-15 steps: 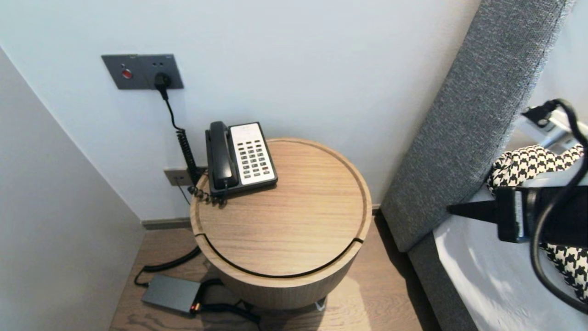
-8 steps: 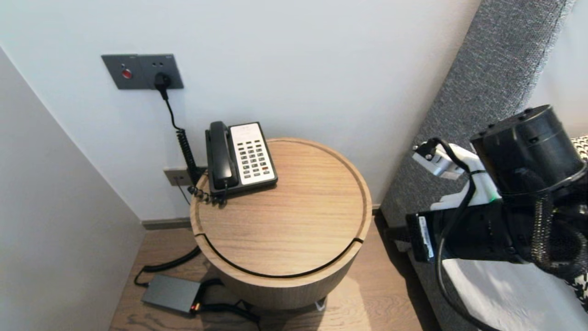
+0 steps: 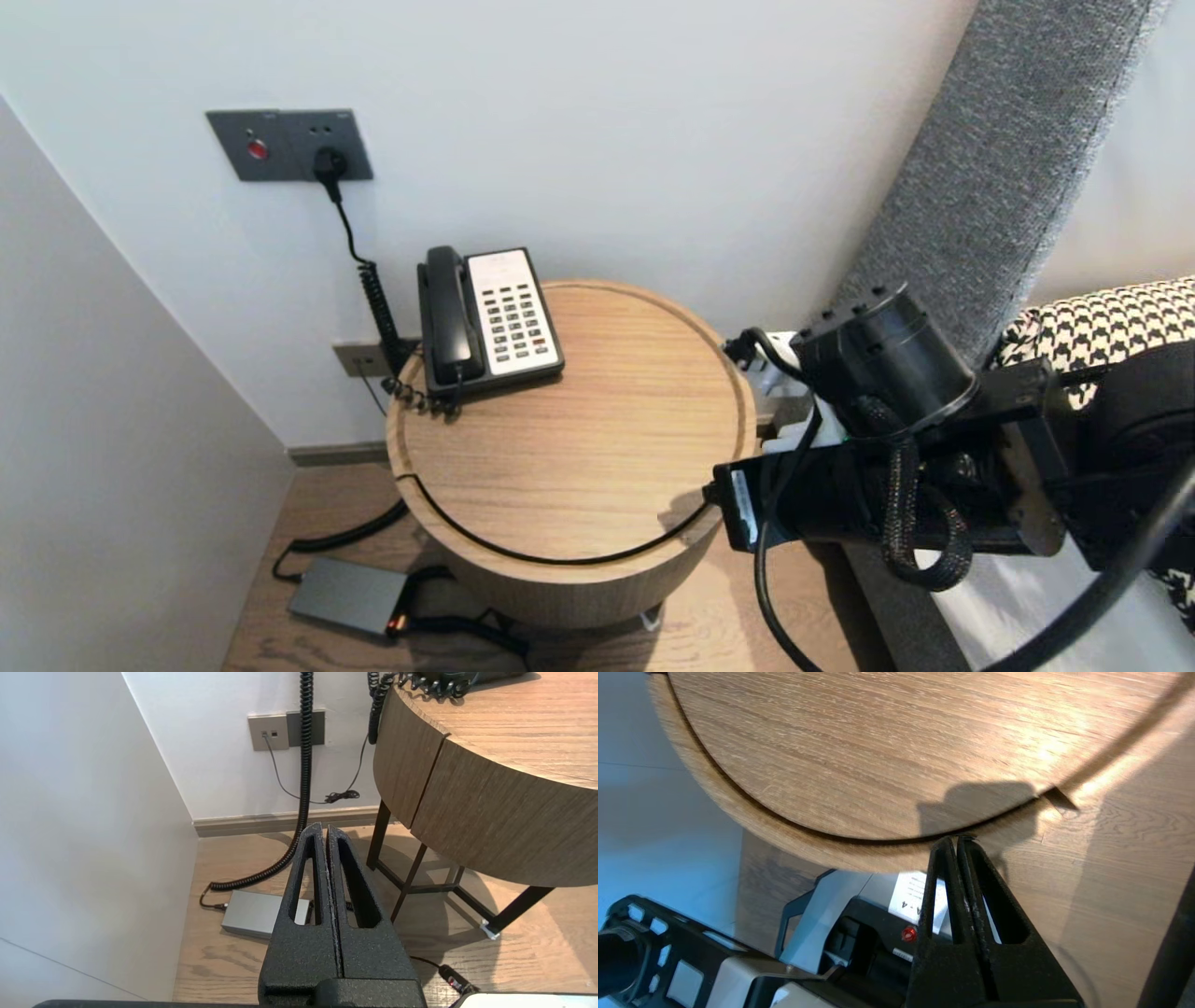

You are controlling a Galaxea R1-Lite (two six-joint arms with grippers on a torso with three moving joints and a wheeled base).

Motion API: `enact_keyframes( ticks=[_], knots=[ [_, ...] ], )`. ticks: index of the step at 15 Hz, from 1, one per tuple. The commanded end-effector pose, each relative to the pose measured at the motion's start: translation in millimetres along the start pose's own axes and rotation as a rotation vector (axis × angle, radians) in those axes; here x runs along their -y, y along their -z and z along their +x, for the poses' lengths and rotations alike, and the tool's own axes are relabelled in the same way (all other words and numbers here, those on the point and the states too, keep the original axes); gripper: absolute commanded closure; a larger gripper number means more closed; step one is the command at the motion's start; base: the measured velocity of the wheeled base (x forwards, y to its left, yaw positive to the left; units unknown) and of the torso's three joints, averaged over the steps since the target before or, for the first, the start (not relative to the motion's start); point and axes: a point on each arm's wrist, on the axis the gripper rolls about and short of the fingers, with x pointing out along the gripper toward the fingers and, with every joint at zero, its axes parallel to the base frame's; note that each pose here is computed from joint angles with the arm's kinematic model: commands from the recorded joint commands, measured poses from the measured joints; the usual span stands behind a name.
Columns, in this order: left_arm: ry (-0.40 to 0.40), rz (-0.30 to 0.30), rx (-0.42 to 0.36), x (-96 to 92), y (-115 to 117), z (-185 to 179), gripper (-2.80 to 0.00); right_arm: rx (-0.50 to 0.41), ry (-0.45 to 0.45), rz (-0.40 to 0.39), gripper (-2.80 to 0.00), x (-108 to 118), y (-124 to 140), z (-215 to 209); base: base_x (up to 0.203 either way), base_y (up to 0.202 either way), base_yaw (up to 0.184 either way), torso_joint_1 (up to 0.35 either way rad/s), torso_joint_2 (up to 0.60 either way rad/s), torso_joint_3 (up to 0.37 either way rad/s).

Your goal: Open the nightstand drawer

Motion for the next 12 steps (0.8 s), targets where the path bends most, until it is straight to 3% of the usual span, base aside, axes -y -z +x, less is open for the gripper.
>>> enact_keyframes(
  ticks=[1,12],
  knots=[
    [0.000,0.000,-0.011,0.2,3,1,0.00,-0.028,0.018,-0.006,0.00,-2,4,17,0.000,0.000,0.000,0.000,0.00,0.000],
    [0.000,0.000,-0.011,0.2,3,1,0.00,-0.086,0.059,-0.035,0.00,-8,17,41,0.000,0.000,0.000,0.000,0.00,0.000]
  ],
)
